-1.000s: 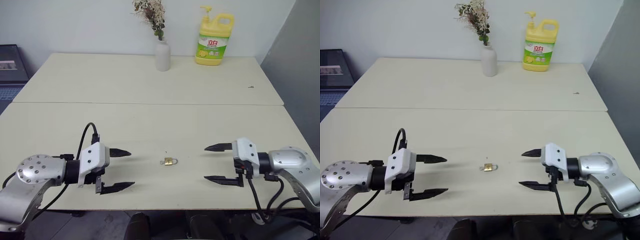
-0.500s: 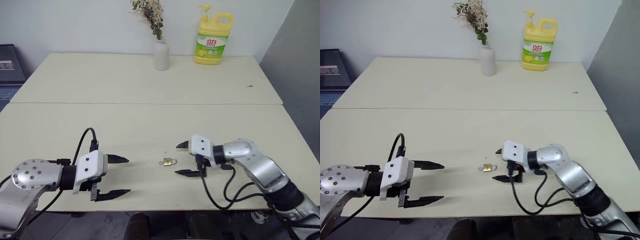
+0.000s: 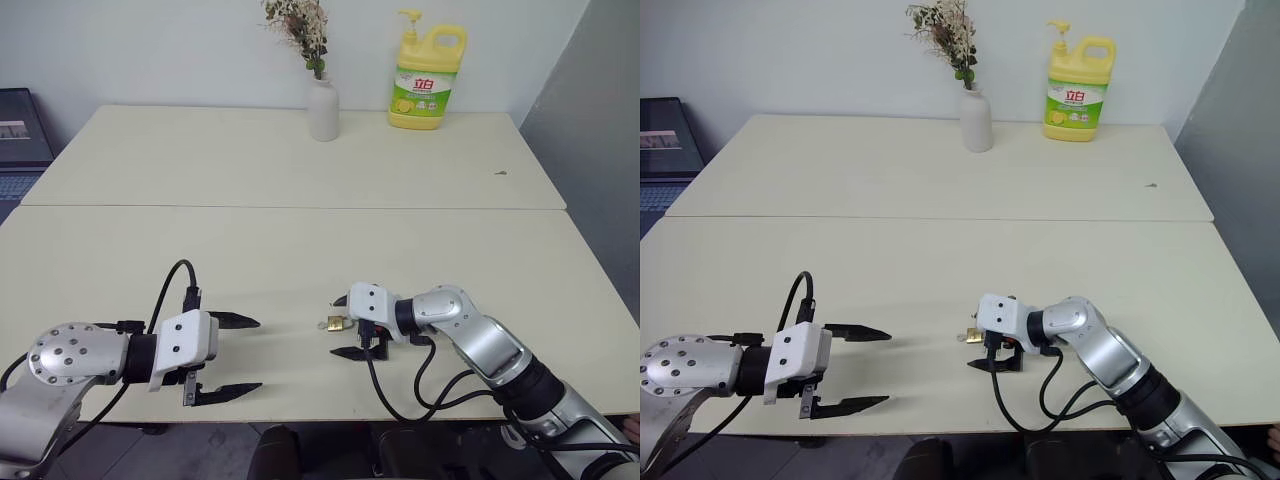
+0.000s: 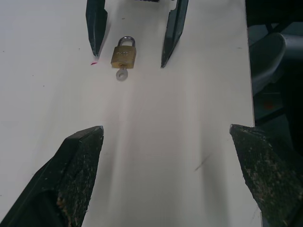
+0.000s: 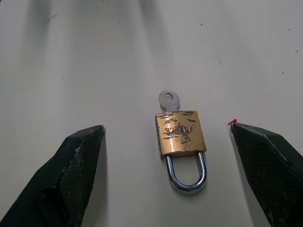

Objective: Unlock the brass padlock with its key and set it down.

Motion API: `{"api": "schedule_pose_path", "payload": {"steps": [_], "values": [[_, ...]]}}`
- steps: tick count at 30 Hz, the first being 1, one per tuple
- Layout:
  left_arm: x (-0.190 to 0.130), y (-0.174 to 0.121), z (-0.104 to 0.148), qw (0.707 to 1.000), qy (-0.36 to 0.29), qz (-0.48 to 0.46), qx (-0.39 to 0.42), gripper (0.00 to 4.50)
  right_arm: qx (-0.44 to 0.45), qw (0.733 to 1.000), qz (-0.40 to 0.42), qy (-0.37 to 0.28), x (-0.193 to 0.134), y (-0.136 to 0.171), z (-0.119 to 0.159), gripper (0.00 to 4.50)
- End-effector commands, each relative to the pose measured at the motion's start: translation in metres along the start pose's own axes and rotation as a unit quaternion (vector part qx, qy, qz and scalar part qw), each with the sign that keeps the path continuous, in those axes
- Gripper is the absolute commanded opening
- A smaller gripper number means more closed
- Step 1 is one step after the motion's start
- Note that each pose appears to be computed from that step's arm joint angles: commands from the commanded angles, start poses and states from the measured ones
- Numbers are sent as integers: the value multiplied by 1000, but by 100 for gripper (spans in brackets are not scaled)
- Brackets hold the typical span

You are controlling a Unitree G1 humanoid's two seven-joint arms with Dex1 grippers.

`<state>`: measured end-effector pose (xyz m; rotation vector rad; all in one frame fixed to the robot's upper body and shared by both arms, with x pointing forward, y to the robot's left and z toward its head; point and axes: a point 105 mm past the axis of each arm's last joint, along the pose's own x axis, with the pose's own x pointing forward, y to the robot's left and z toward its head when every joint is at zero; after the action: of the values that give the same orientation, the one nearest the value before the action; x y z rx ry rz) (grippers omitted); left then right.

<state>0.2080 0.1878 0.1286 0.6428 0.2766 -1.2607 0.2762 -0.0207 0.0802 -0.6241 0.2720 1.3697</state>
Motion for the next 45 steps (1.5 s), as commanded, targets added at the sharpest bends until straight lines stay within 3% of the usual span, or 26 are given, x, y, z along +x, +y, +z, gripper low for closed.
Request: {"api": "schedule_pose_path", "payload": {"steps": [1, 12, 18, 22, 28, 30, 33, 37, 40, 45], "values": [[2, 2, 4, 1000, -8, 0, 11, 448, 5, 1000, -20, 6, -3, -9, -2, 450], [5, 6, 4, 1000, -12, -2, 12, 450, -2, 1000, -19, 14, 1, -5, -8, 93], [10, 11, 7, 999, -42, 18, -20, 450, -51, 997, -51, 18, -12, -16, -7, 94], [16, 22, 21, 993, -93, 36, -63, 450, -116, 988, -104, 25, -41, -27, -6, 94], [28, 37, 30, 988, -107, 42, -107, 450, -138, 974, -175, 29, -77, -33, -1, 94], [31, 46, 37, 985, -122, 38, -112, 450, -191, 955, -224, 40, -94, -42, 6, 94], [35, 58, 50, 982, -146, 30, -116, 450, -342, 898, -263, 81, -110, -48, 15, 94], [39, 66, 64, 977, -165, 2, -133, 450, -452, 837, -302, 69, -121, -52, 30, 94], [44, 72, 75, 975, -176, -10, -133, 450, -476, 816, -324, 53, -125, -55, 39, 94], [52, 79, 96, 972, -198, -22, -122, 450, -490, 805, -334, 12, -124, -49, 50, 94]]}}
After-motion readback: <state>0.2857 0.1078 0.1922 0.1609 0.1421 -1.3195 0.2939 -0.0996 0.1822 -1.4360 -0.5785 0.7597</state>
